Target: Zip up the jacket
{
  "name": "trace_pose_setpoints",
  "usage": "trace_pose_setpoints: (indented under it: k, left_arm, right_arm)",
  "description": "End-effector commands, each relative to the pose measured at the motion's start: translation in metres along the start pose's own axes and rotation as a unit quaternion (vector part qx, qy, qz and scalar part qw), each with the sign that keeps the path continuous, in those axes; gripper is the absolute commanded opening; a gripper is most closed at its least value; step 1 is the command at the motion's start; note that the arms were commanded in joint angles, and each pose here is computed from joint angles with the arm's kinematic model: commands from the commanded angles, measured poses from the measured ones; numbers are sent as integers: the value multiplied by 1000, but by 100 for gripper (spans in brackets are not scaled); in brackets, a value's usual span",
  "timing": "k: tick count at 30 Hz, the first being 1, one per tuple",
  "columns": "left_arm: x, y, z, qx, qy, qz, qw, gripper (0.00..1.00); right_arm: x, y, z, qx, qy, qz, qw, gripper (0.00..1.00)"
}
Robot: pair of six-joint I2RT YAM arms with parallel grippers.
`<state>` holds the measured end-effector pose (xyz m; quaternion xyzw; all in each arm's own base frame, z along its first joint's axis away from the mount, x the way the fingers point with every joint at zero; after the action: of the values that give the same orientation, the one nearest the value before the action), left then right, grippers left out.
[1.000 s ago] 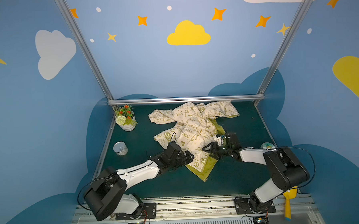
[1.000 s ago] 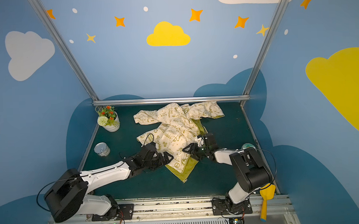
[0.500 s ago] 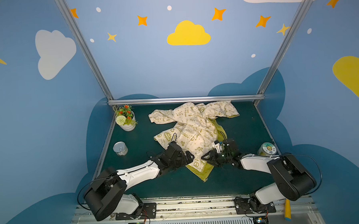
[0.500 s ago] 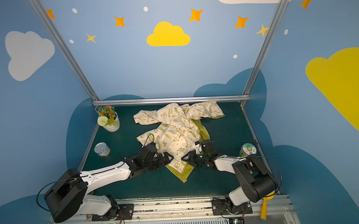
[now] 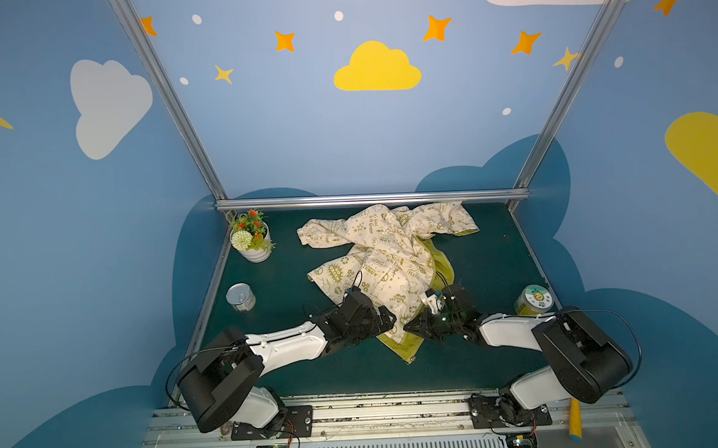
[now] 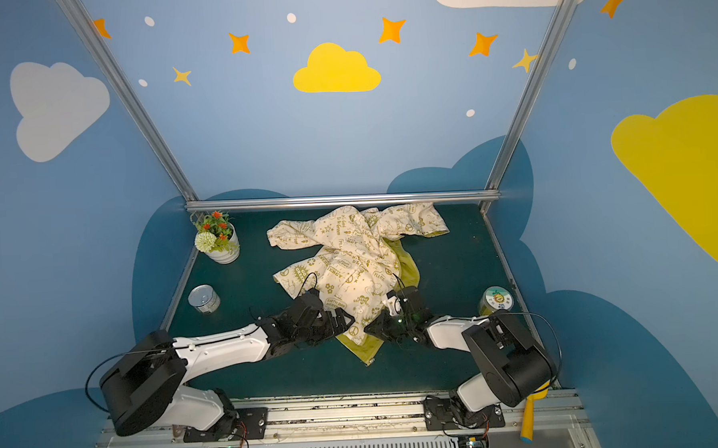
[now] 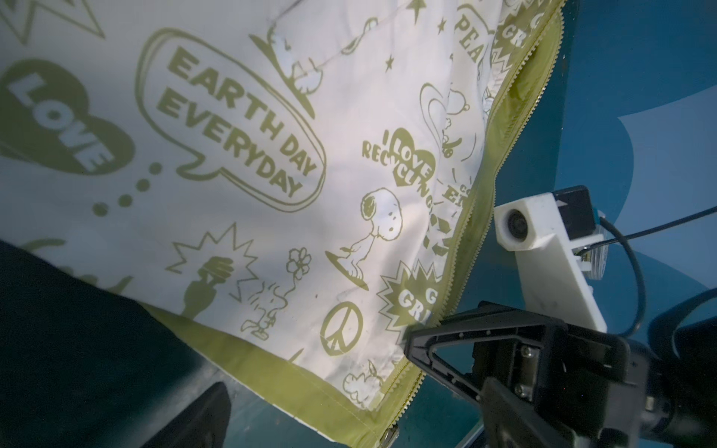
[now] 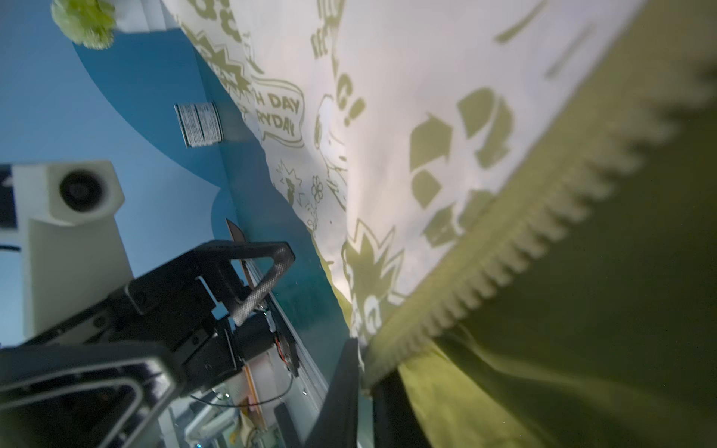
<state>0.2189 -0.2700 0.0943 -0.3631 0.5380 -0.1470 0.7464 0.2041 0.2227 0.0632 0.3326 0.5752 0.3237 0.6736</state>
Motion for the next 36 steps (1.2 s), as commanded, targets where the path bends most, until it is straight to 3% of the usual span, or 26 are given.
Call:
trace_pose_setpoints:
  k: [1, 22, 36]
  left_arm:
    - [-1, -9, 2, -7, -3, -12, 1000, 100]
    - [-18, -48, -26, -88, 19, -161, 983, 100]
    - [9, -57, -23, -132, 35, -261, 956, 100]
  right_arm:
    - [3, 5, 2, -6, 0, 15, 1000, 0]
    - [-24, 52, 13, -52, -39, 69, 996, 0]
    - [-28, 65, 17, -54, -44, 99, 993, 0]
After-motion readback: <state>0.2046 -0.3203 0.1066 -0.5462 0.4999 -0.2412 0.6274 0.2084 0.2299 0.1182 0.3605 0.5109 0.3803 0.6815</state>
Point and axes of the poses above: each gripper's point midway between its finger pads, its own x axis out along the fingers, its own y axis along the line the jaws close on, z = x × y, the point moved 4 cm from there along -x, back along the fingers, and after that the axes turned 6 degrees about -x, right-handed, at the moved point
